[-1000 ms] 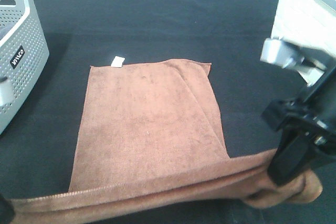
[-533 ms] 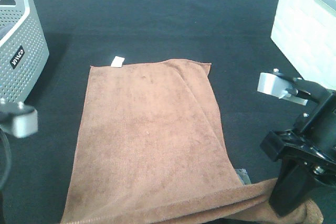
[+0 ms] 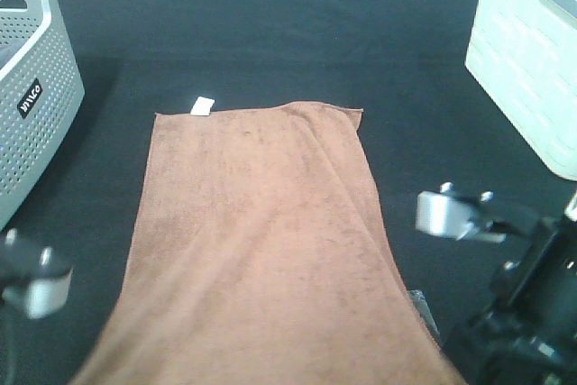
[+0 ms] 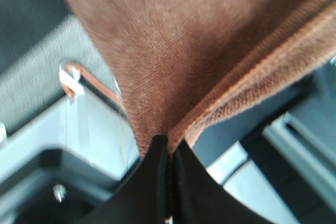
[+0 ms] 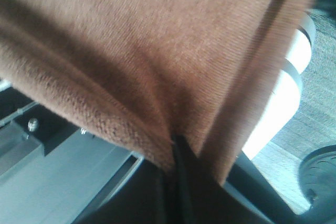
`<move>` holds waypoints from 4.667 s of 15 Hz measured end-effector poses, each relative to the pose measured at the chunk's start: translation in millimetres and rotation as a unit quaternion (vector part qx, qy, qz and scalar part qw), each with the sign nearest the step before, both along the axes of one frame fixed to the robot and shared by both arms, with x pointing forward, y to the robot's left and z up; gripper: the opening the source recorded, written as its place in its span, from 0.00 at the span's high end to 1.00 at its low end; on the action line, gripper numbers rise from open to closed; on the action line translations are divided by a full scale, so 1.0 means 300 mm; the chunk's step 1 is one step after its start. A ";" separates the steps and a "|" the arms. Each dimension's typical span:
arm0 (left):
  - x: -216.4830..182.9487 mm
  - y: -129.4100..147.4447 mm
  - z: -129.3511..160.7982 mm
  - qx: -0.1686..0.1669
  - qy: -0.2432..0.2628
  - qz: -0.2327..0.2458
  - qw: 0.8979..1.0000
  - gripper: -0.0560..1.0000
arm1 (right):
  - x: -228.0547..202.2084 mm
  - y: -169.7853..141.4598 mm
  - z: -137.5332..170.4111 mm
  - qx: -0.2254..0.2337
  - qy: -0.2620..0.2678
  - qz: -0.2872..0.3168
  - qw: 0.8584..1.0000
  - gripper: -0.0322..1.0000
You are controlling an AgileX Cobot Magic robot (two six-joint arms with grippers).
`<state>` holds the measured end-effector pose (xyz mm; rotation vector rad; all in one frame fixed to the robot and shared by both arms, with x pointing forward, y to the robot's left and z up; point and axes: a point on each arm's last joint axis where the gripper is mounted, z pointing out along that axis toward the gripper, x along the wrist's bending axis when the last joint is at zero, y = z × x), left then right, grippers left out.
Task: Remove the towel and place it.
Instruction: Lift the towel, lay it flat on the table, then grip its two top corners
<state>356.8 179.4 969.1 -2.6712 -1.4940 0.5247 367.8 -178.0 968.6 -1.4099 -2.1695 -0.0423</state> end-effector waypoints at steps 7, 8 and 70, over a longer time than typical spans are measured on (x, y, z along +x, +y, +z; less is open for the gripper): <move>-0.036 0.017 -0.027 0.011 0.035 0.005 0.999 0.95 | -0.070 0.066 -0.010 -0.039 -0.012 0.052 0.998 0.97; -0.035 0.016 -0.027 0.010 0.034 0.006 0.999 0.95 | -0.064 0.066 -0.019 -0.046 -0.014 0.052 0.998 0.97; 0.924 0.073 0.090 -0.019 -0.270 0.203 0.941 0.23 | 0.779 -0.255 0.136 0.009 -0.269 -0.203 0.941 0.26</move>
